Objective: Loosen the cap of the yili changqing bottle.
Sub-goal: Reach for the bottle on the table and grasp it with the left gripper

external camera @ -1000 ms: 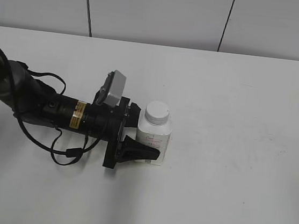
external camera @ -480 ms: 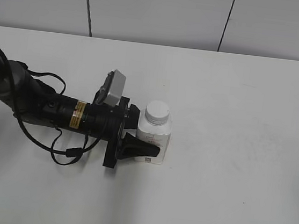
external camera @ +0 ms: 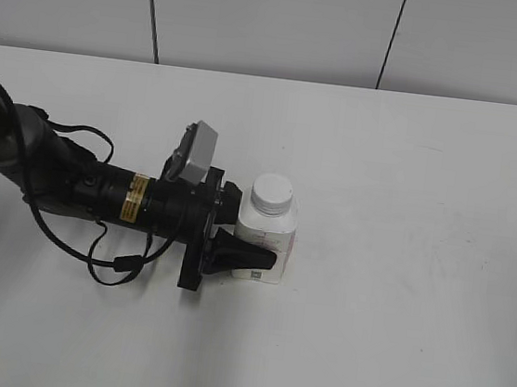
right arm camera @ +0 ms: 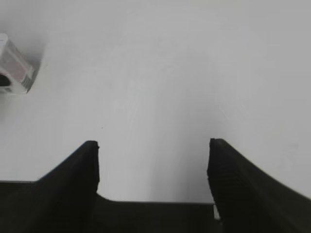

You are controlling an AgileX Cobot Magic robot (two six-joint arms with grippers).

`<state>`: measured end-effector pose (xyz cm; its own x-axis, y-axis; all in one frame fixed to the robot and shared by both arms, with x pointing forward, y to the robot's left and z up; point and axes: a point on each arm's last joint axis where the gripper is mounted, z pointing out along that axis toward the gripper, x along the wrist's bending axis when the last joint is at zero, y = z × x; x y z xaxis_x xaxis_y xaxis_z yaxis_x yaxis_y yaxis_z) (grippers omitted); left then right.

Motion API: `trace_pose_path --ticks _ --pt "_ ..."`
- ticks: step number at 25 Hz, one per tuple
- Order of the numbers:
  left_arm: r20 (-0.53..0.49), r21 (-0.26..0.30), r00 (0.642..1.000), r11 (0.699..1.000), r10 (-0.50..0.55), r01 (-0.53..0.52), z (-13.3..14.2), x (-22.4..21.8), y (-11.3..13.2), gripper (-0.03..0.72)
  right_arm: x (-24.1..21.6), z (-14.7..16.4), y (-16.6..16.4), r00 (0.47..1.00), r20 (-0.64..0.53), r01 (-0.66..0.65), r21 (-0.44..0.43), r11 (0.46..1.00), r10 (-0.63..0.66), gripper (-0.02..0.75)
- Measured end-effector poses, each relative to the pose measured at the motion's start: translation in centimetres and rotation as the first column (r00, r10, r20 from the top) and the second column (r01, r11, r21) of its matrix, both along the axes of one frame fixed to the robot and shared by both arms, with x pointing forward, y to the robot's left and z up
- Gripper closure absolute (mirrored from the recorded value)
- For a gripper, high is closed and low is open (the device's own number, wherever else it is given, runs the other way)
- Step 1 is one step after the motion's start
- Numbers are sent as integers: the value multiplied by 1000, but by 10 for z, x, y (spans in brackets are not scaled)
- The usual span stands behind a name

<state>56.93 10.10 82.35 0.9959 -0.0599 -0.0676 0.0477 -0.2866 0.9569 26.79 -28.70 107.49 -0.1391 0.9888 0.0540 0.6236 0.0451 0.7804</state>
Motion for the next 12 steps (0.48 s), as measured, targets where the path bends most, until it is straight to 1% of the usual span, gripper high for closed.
trace_pose_path --ticks 3,4,5,7,10,12 --pt "0 0 1000 1000 0 0 0 0 0 300 25 10 5 989 -147 -8 44 999 14 188" --pt "0 0 1000 1000 0 0 0 0 0 302 36 13 7 977 -210 -13 63 998 26 188" --pt "0 0 1000 1000 0 0 0 0 0 302 44 15 8 969 -245 -14 73 997 31 188" --pt "0 0 1000 1000 1 -1 0 0 0 306 64 21 10 955 -296 -15 80 997 38 188" --pt "0 0 1000 1000 1 -1 0 0 0 309 90 24 10 950 -307 -45 57 997 61 188" --pt "0 0 1000 1000 1 -1 0 0 0 312 112 23 12 937 -344 -40 73 997 62 188"
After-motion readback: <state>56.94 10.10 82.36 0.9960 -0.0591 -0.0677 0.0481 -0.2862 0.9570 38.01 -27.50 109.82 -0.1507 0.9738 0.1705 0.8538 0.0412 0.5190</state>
